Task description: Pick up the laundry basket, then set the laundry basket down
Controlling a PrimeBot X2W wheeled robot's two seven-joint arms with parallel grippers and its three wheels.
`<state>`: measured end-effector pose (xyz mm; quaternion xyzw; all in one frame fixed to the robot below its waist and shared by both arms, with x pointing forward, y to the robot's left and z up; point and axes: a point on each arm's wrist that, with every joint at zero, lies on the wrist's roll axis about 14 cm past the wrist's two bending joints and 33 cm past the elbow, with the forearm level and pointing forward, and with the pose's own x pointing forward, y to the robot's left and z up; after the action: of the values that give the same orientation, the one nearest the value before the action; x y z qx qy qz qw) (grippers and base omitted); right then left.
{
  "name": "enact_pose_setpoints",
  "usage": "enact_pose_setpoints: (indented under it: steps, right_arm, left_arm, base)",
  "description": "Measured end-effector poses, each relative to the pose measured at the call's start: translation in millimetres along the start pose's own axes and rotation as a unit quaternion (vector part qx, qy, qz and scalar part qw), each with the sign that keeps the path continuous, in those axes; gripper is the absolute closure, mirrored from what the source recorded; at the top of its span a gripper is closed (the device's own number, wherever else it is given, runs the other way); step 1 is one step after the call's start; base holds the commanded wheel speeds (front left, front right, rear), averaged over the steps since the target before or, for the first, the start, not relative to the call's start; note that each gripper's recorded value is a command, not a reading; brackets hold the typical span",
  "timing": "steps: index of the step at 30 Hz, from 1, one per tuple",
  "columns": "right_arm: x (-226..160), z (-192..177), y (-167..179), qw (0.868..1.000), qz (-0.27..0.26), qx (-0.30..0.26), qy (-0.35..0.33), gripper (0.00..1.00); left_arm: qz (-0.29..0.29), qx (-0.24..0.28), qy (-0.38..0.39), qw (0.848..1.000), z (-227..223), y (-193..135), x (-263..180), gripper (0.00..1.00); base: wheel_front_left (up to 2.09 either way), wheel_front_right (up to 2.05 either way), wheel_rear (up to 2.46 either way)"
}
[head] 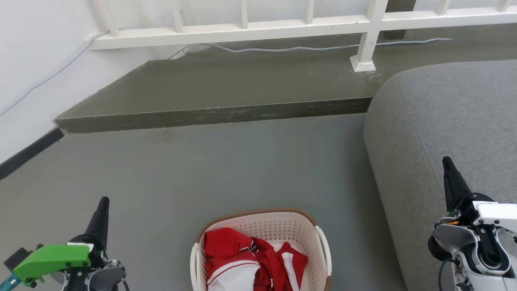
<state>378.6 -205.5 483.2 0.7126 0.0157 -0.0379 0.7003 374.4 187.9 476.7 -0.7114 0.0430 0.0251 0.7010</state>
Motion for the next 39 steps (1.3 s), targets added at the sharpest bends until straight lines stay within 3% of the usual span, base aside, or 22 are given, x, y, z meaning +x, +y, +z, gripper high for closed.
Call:
enact_pose_setpoints:
  steps: [11, 12, 18, 31, 39]
  right_arm:
    - [0.0, 0.0, 0.0, 1.0, 0.0, 0.0, 0.0, 1.0]
    - [-0.4, -0.2, -1.8, 1.0, -0.003, 0.0, 0.0, 0.0]
    - [-12.6, -5.9, -29.1, 0.999, -0.042, 0.012, 0.001, 0.0]
    - [-9.6, -13.4, -20.5, 1.0, -0.029, 0.007, 0.007, 0.0]
    - [-6.9, -18.0, -13.0, 1.0, -0.018, -0.02, 0.01, 0.0]
  left_arm:
    - [0.0, 0.0, 0.0, 1.0, 0.0, 0.0, 0.0, 1.0]
    - [0.003, 0.0, 0.0, 1.0, -0.3, 1.7, -0.4, 0.0]
    - [0.038, -0.012, 0.004, 0.999, -8.1, 26.0, -10.1, 0.0]
    - [0.026, 0.001, -0.003, 1.0, -9.0, 17.9, -7.8, 0.0]
    - [0.021, 0.044, -0.002, 0.999, -12.2, 14.0, -6.2, 0.0]
  base:
    - [0.0, 0.0, 0.0]
    - [0.0, 0.0, 0.0]
    - [0.0, 0.0, 0.0]
    - [0.0, 0.0, 0.0]
    - [0.0, 0.0, 0.0]
